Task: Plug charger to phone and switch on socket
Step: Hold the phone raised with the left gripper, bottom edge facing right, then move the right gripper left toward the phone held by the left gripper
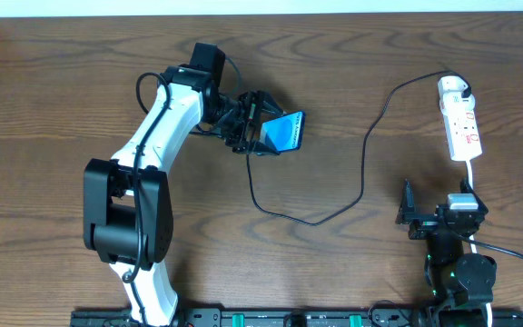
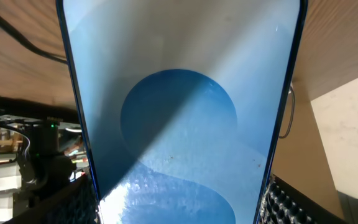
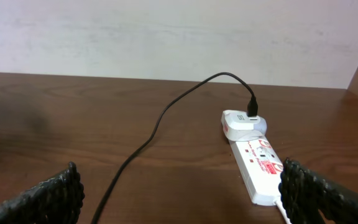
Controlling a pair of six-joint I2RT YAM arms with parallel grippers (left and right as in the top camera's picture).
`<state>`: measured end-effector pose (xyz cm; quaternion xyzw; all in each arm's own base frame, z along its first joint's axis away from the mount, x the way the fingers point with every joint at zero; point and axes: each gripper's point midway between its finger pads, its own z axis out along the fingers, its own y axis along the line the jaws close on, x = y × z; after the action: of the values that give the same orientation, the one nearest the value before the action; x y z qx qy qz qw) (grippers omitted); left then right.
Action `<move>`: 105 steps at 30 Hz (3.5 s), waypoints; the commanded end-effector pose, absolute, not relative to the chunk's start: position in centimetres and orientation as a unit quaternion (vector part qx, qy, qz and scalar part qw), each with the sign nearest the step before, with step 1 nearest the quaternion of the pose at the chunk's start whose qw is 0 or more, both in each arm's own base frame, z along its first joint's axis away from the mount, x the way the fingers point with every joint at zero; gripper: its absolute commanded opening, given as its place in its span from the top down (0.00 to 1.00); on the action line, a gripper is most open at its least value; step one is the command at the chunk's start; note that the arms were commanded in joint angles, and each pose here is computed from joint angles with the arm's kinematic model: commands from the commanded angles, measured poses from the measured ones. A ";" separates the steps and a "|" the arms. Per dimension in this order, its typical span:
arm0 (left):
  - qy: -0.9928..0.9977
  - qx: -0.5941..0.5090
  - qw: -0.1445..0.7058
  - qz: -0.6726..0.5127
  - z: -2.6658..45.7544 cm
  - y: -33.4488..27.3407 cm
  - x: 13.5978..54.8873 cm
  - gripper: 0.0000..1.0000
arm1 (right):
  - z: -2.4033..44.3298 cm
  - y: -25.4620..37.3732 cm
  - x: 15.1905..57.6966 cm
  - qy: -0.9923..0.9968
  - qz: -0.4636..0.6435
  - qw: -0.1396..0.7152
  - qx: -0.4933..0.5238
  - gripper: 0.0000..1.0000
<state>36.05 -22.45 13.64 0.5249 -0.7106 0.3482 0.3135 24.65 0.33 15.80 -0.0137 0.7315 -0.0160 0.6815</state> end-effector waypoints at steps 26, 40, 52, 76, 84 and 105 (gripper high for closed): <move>-0.759 0.526 0.228 0.308 12.3 -21.3 36.6 0.37 | 16.8 -1.0 24.6 0.717 -0.043 0.695 0.015 0.01; -0.792 0.550 0.125 0.234 9.6 -17.9 38.0 0.37 | 18.5 2.9 25.1 0.718 0.053 0.692 -0.048 0.01; -0.796 0.548 0.118 0.229 9.5 -17.7 38.1 0.37 | 23.0 6.3 29.1 0.761 0.163 0.618 -0.111 0.01; -0.796 0.548 0.118 0.230 9.5 -17.7 38.1 0.37 | 22.3 13.9 37.2 0.849 0.387 0.328 -0.146 0.01; -0.796 0.548 0.118 0.230 9.5 -17.7 38.1 0.37 | 21.1 15.2 38.6 0.851 0.404 0.312 -0.120 0.01; -0.795 0.548 0.119 0.231 9.5 -17.7 38.1 0.37 | 12.4 25.5 39.3 0.888 0.414 0.196 -0.040 0.20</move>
<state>37.83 -17.74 8.34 0.5531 -0.7930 0.2198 0.1300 38.86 24.91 12.75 -0.0685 0.8800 0.4256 0.1994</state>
